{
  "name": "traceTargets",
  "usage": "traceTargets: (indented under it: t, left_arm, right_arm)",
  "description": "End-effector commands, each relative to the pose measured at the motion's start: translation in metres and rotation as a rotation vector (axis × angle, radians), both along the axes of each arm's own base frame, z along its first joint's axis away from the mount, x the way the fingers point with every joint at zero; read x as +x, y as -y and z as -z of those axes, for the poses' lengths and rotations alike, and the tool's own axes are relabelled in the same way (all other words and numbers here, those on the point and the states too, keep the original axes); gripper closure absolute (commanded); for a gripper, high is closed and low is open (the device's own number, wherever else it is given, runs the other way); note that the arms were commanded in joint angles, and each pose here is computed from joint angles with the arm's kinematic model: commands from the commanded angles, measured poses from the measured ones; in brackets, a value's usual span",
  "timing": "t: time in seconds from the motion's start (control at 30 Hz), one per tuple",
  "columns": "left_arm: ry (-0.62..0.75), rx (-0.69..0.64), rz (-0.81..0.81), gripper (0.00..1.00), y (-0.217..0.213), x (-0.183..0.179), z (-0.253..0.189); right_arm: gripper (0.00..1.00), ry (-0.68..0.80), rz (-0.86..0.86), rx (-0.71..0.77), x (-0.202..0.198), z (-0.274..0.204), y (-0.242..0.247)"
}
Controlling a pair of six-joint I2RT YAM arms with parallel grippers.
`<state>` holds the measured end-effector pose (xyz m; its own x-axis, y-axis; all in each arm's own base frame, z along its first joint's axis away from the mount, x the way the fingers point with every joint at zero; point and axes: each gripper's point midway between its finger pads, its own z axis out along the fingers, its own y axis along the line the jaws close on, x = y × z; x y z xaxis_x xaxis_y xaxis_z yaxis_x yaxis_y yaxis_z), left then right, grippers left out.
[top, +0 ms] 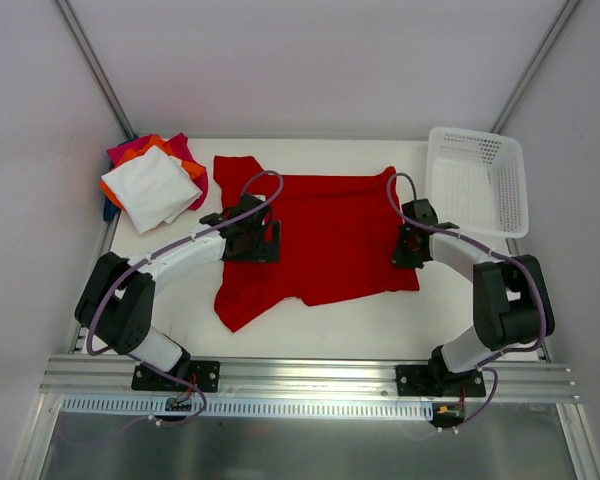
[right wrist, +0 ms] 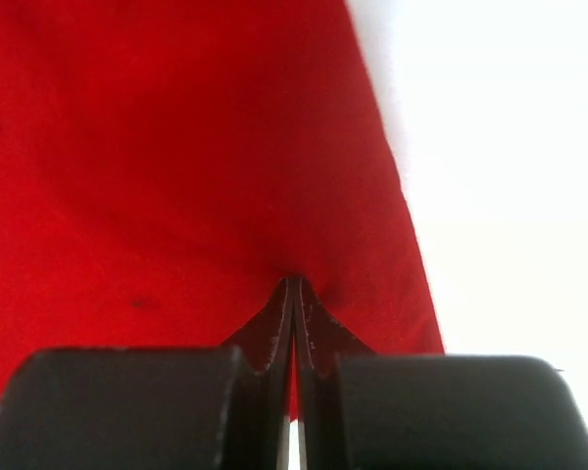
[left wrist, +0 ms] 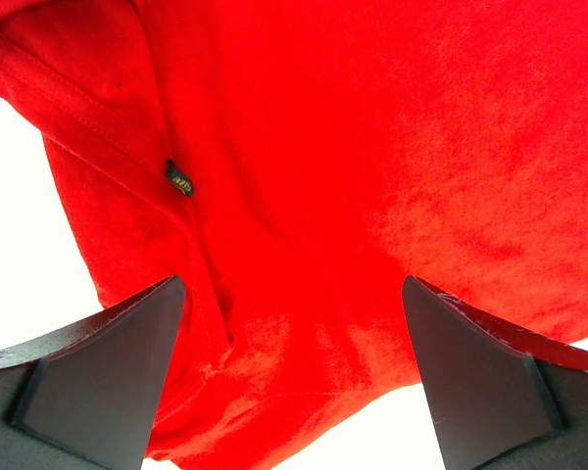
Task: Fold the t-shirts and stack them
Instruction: Flatten the tshirt out
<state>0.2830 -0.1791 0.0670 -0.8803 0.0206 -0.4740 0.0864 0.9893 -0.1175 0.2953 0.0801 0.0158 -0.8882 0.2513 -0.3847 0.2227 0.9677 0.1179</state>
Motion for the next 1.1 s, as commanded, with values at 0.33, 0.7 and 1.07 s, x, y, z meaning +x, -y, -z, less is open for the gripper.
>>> traceTargets:
  t: [0.33, 0.7, 1.07]
  left_arm:
    - [0.033, -0.024, 0.022, 0.05, 0.000, -0.006, -0.013]
    - [0.097, -0.074, 0.010, 0.05, -0.001, -0.008, -0.037]
    - [0.101, 0.033, -0.066, 0.04, -0.011, 0.013, -0.015]
  right_arm:
    - [1.00, -0.085, 0.365, -0.088, -0.040, 0.005, 0.088]
    - [0.48, 0.159, 0.396, -0.005, -0.013, -0.070, 0.089]
    - [0.01, 0.391, 0.168, 0.061, -0.009, -0.152, 0.013]
